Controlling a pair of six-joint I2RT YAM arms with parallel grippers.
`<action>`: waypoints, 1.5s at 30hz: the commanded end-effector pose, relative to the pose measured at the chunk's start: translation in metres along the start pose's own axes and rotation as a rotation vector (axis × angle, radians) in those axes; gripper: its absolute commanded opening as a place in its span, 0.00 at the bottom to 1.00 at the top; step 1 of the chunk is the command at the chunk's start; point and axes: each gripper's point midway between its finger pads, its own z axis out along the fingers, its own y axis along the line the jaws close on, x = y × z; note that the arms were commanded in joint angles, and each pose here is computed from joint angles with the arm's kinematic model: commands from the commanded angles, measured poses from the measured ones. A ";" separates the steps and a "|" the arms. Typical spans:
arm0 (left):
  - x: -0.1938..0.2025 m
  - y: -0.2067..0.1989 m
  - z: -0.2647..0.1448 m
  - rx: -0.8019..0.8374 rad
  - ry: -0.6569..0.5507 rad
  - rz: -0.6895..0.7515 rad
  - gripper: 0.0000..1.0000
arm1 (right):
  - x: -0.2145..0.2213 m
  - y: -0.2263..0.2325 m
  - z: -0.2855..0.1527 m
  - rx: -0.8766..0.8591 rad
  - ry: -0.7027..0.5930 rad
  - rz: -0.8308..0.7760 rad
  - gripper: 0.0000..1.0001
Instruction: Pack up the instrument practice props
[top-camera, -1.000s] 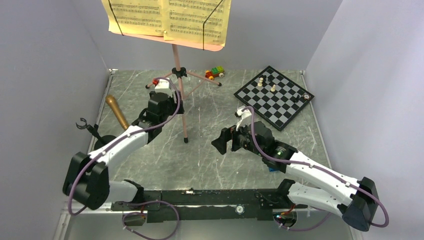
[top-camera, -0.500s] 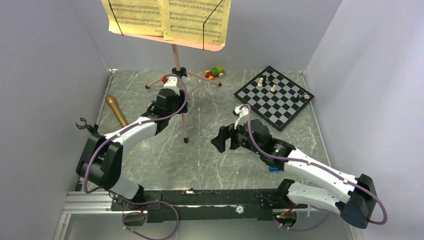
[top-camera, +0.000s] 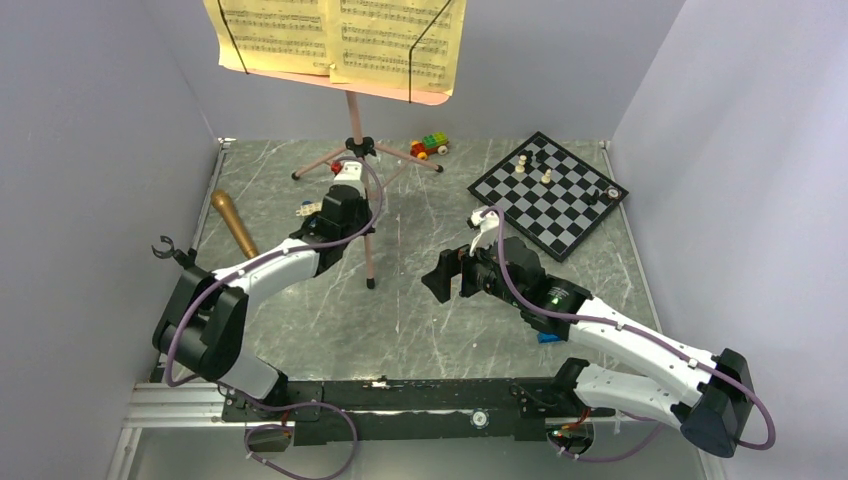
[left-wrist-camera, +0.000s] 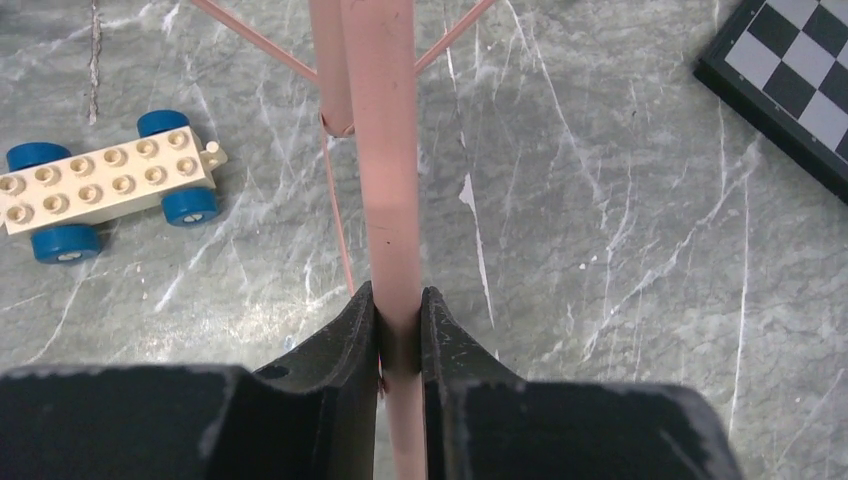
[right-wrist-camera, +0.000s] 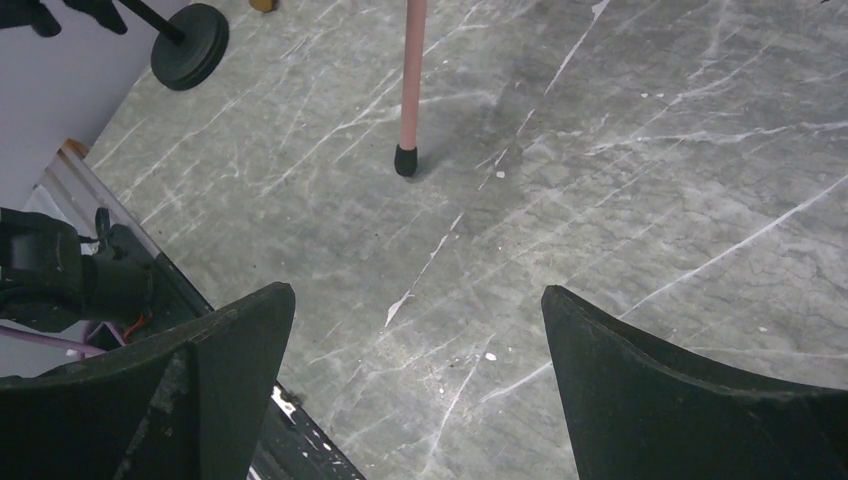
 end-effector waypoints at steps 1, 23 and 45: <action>0.006 -0.015 -0.025 0.019 0.014 0.080 0.00 | -0.027 0.006 -0.009 -0.004 -0.070 -0.003 0.99; 0.062 -0.045 -0.109 0.023 0.052 -0.076 0.00 | -0.024 -0.008 -0.019 0.050 -0.097 -0.021 0.99; 0.091 -0.075 -0.140 0.037 0.120 -0.195 0.00 | -0.015 -0.020 -0.024 0.093 -0.100 -0.026 1.00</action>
